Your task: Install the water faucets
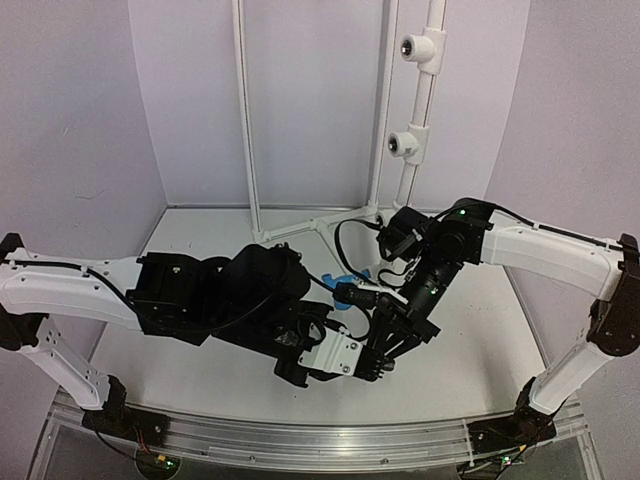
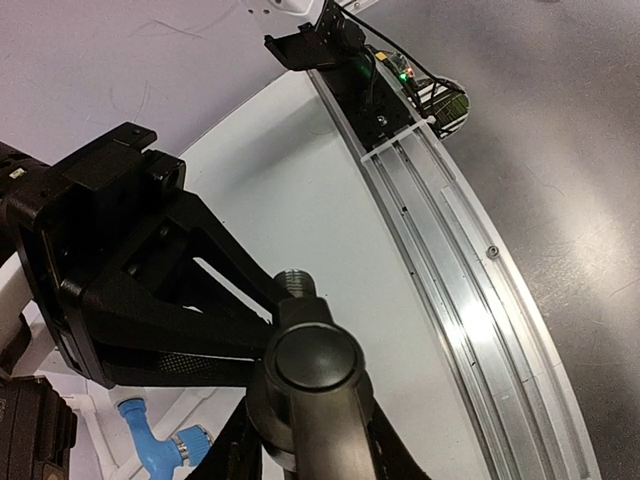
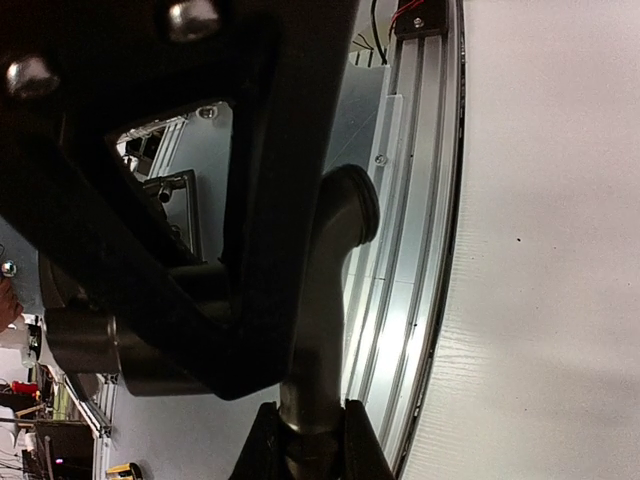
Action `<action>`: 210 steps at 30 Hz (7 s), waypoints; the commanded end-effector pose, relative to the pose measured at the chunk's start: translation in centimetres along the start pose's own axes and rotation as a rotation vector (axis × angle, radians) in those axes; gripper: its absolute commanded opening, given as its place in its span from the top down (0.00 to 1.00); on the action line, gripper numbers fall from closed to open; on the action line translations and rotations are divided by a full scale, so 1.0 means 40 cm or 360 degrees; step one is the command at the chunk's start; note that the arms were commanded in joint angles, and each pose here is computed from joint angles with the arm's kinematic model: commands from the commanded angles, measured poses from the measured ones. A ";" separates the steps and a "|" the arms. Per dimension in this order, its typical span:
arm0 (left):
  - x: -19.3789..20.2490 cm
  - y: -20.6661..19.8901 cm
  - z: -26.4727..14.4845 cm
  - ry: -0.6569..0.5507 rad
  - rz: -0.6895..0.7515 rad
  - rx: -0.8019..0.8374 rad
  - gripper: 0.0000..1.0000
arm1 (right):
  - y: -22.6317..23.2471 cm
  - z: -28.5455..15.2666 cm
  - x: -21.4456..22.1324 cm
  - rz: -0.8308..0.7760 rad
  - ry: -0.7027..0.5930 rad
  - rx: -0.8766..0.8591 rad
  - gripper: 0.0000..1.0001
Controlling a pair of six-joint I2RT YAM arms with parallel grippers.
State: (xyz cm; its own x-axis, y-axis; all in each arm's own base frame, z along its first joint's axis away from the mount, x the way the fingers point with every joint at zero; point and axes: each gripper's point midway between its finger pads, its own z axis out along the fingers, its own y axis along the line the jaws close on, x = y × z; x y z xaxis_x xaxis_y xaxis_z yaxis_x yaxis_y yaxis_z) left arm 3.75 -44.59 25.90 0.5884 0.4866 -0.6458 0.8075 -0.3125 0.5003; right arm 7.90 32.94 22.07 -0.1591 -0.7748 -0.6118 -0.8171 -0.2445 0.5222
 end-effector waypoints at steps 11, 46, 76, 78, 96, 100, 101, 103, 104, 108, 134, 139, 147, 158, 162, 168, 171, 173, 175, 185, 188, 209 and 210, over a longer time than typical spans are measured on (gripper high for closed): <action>-0.024 0.155 -0.095 -0.0222 -0.0700 -0.0514 1.00 | -0.052 -0.217 -0.080 -0.0049 -0.0307 0.0400 0.18; 0.107 0.519 -0.215 -0.1199 -0.2553 -0.0096 1.00 | -0.187 -0.688 -0.149 -0.0524 -0.0783 0.1322 0.13; 0.155 0.602 -0.171 -0.1422 -0.2622 -0.0058 1.00 | -0.240 -0.618 -0.202 -0.0426 -0.0883 0.0961 0.45; 0.147 0.598 -0.174 -0.1440 -0.2604 -0.0027 1.00 | -0.248 -0.615 -0.200 -0.0403 -0.0884 0.0955 0.46; 0.206 0.580 -0.118 -0.1559 -0.2557 -0.0061 1.00 | -0.276 -0.624 -0.211 -0.0250 -0.0975 0.0925 0.80; 0.211 0.568 -0.111 -0.1588 -0.2530 -0.0060 1.00 | -0.282 -0.631 -0.215 -0.0212 -0.1008 0.0945 0.87; 0.213 0.563 -0.110 -0.1586 -0.2527 -0.0065 1.00 | -0.284 -0.635 -0.216 -0.0207 -0.1017 0.0956 0.88; 0.214 0.556 -0.109 -0.1569 -0.2529 -0.0075 1.00 | -0.287 -0.638 -0.218 -0.0193 -0.1033 0.0966 0.91; 0.216 0.551 -0.108 -0.1554 -0.2534 -0.0081 1.00 | -0.288 -0.639 -0.218 -0.0183 -0.1041 0.0969 0.93; 0.212 0.535 -0.109 -0.1463 -0.2529 -0.0103 1.00 | -0.293 -0.650 -0.222 -0.0163 -0.1074 0.1005 0.98; 0.150 0.524 -0.082 -0.1277 -0.2169 -0.0075 1.00 | -0.266 -0.631 -0.227 -0.0210 -0.1074 0.1009 1.00; 0.160 0.508 -0.073 -0.1171 -0.1953 -0.0159 1.00 | -0.263 -0.630 -0.227 -0.0207 -0.1077 0.1001 1.00; 0.152 0.523 -0.076 -0.1070 -0.1608 -0.0294 1.00 | -0.258 -0.629 -0.224 -0.0208 -0.1075 0.1003 1.00; 0.152 0.510 -0.068 -0.0829 -0.1135 -0.0423 1.00 | -0.260 -0.629 -0.226 -0.0211 -0.1074 0.1003 1.00; 0.172 0.498 -0.057 -0.0734 -0.0958 -0.0462 1.00 | -0.262 -0.630 -0.225 -0.0207 -0.1073 0.1006 1.00; 0.189 0.497 -0.044 -0.0628 -0.0715 -0.0511 1.00 | -0.265 -0.631 -0.225 -0.0196 -0.1073 0.1011 1.00; 0.194 0.505 -0.052 -0.0579 -0.0571 -0.0581 1.00 | -0.267 -0.631 -0.224 -0.0189 -0.1071 0.1015 1.00; 0.199 0.507 -0.057 -0.0534 -0.0460 -0.0618 1.00 | -0.266 -0.631 -0.224 -0.0188 -0.1070 0.1018 1.00; 0.208 0.505 -0.054 -0.0477 -0.0360 -0.0636 1.00 | -0.269 -0.632 -0.222 -0.0181 -0.1069 0.1019 1.00; 0.249 0.516 -0.044 -0.0202 0.0274 -0.0822 1.00 | -0.278 -0.632 -0.221 -0.0167 -0.1057 0.1026 1.00; 0.268 0.518 -0.040 -0.0073 0.0524 -0.0903 1.00 | -0.278 -0.632 -0.220 -0.0167 -0.1049 0.1031 1.00; 0.316 0.540 -0.046 0.0383 0.1235 -0.0893 0.95 | -0.292 -0.627 -0.211 -0.0140 -0.1020 0.1040 1.00; 0.315 0.542 -0.049 0.0385 0.1229 -0.0902 0.91 | -0.293 -0.628 -0.212 -0.0137 -0.1019 0.1042 1.00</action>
State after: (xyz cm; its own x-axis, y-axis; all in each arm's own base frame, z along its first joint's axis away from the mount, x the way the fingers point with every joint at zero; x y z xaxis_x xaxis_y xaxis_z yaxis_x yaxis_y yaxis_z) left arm 26.50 -44.67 31.01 0.9161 0.3995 0.0333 0.0235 -0.1366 0.9904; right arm 33.84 26.39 37.01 -0.0892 -0.2431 -0.9659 -0.9599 0.2796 0.0183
